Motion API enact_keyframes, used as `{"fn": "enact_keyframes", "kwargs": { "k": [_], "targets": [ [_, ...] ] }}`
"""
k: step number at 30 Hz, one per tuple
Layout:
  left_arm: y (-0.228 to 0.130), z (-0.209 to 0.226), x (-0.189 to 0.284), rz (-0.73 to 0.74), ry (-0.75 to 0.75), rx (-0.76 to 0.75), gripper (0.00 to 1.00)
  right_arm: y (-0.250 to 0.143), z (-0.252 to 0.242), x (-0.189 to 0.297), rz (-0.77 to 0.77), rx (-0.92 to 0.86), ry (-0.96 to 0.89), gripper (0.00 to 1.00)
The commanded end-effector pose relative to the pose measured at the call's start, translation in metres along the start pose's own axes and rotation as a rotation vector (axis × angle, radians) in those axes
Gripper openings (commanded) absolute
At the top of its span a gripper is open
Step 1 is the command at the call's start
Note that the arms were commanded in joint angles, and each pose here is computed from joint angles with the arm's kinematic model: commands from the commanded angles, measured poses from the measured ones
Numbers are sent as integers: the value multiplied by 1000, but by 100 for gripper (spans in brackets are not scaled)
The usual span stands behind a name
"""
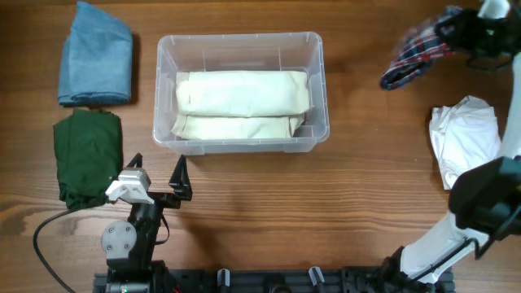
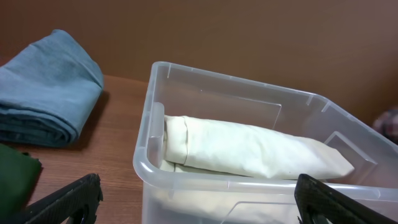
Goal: Pack container
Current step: 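Grasp the red-navy plaid shirt with the right gripper, then carry the plaid shirt into the container's left side and release it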
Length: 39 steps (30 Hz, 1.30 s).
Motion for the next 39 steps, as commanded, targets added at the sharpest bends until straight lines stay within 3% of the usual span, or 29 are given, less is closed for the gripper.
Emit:
{"fn": "enact_keyframes", "kwargs": {
  "k": [1, 5, 10, 15, 26, 33, 39],
  "targets": [
    [-2, 2, 0, 2, 15, 6, 100, -18, 69, 27, -16, 171, 78, 4],
    [-2, 2, 0, 2, 15, 6, 100, -43, 128, 48, -20, 289, 154, 4],
    [-2, 2, 0, 2, 15, 6, 100, -59, 192, 100, -132, 395, 232, 4],
    [-2, 2, 0, 2, 15, 6, 100, -76, 250, 117, -178, 422, 375, 4],
    [-2, 2, 0, 2, 15, 6, 100, -146, 363, 27, -160, 425, 389, 4],
    [-2, 2, 0, 2, 15, 5, 100, -190, 385, -73, -43, 454, 379, 4],
    [-2, 2, 0, 2, 15, 6, 100, -225, 407, -97, 6, 515, 442, 4]
  ]
}}
Point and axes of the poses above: each gripper's point midway between its finger pads, its own x axis back along the fingers, its own z axis along the line the jaws close on, y = z × x, the point moved 4 cm from there along x, back along the fingers, and after that the axes turned 14 degrees about -x, right-handed, at the moved point
